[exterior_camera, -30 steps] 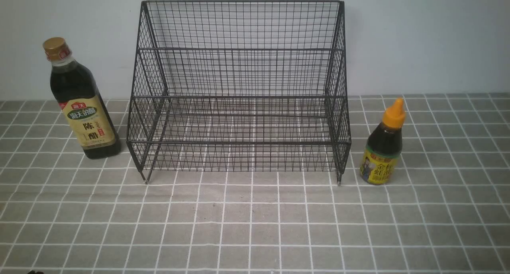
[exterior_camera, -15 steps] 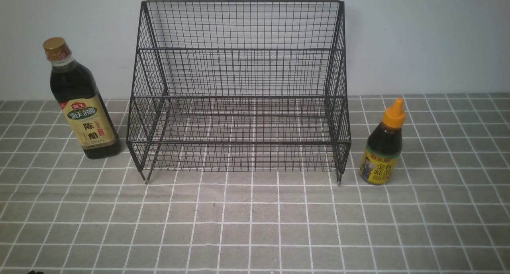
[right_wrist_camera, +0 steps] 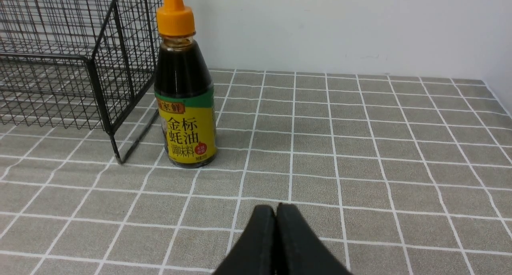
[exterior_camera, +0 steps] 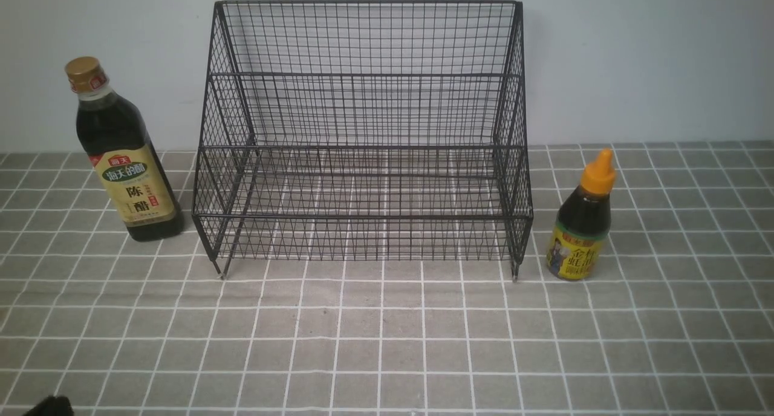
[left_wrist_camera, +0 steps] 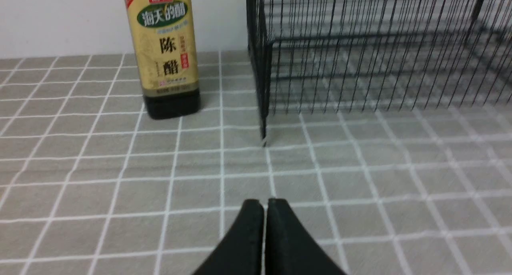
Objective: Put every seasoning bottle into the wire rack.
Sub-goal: Use the left arm to grab the condiment bottle closest to it
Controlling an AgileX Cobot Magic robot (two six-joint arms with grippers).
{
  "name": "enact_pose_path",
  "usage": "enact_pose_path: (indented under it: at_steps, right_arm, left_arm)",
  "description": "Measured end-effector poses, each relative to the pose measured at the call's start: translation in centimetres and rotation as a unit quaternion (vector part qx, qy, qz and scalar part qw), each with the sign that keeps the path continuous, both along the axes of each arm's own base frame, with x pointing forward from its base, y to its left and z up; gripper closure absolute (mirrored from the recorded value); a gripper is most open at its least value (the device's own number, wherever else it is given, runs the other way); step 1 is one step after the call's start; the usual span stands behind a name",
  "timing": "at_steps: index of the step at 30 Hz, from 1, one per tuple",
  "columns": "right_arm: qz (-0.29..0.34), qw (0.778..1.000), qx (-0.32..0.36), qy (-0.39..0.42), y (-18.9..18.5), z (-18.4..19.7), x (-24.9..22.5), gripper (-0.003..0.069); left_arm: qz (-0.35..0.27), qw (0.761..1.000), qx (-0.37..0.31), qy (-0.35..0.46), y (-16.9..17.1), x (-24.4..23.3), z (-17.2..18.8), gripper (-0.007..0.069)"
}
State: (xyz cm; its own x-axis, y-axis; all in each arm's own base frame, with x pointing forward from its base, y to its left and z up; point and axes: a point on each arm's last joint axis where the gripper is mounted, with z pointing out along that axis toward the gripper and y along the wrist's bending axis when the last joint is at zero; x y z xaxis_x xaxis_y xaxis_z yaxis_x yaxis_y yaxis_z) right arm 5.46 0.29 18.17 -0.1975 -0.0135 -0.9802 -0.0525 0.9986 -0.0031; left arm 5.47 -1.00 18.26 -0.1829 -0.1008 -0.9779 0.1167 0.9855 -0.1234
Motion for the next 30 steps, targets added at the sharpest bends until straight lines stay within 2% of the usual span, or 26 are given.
enact_pose_path:
  at_steps: [1, 2, 5, 6, 9, 10, 13, 17, 22, 25, 30]
  right_arm:
    - [0.000, 1.000, 0.000, 0.000, 0.0, 0.0, 0.0, 0.0673]
    - [0.000, 1.000, 0.000, 0.000, 0.0, 0.0, 0.0, 0.0673]
    - [0.000, 1.000, 0.000, 0.000, 0.0, 0.0, 0.0, 0.0673]
    - [0.000, 1.000, 0.000, 0.000, 0.0, 0.0, 0.0, 0.0673]
    - [0.000, 1.000, 0.000, 0.000, 0.0, 0.0, 0.0, 0.0673]
    - [0.000, 1.000, 0.000, 0.000, 0.0, 0.0, 0.0, 0.0673]
    - [0.000, 1.000, 0.000, 0.000, 0.0, 0.0, 0.0, 0.0673]
    - [0.000, 1.000, 0.000, 0.000, 0.0, 0.0, 0.0, 0.0673]
    - [0.000, 1.000, 0.000, 0.000, 0.0, 0.0, 0.0, 0.0673]
    - [0.000, 1.000, 0.000, 0.000, 0.0, 0.0, 0.0, 0.0673]
    - [0.000, 1.000, 0.000, 0.000, 0.0, 0.0, 0.0, 0.0673]
  left_arm:
    - [0.000, 1.000, -0.004, 0.000, 0.0, 0.0, 0.0, 0.0632]
    - [0.008, 0.999, -0.040, -0.030, 0.1, 0.1, 0.6, 0.0632]
    - [0.010, 0.993, -0.088, -0.077, 0.3, 0.2, 1.6, 0.0632]
    - [0.035, 0.988, -0.111, -0.099, 0.5, 0.2, 2.0, 0.0632]
    - [0.062, 0.973, -0.165, -0.150, 1.1, 0.1, 3.0, 0.0632]
    - [0.064, 0.971, -0.170, -0.153, 1.2, 0.1, 3.0, 0.0632]
    - [0.102, 0.951, -0.182, -0.228, 2.1, -0.2, 4.3, 0.0632]
    - [0.122, 0.937, -0.155, -0.289, 2.6, -0.6, 5.5, 0.0627]
    - [0.096, 0.961, -0.084, -0.244, 1.8, 0.8, 7.5, 0.0552]
    - [0.072, 0.981, -0.033, -0.175, 1.1, 2.6, 8.4, 0.0470]
    - [0.050, 0.994, 0.018, -0.091, 0.5, 5.9, 9.8, 0.0325]
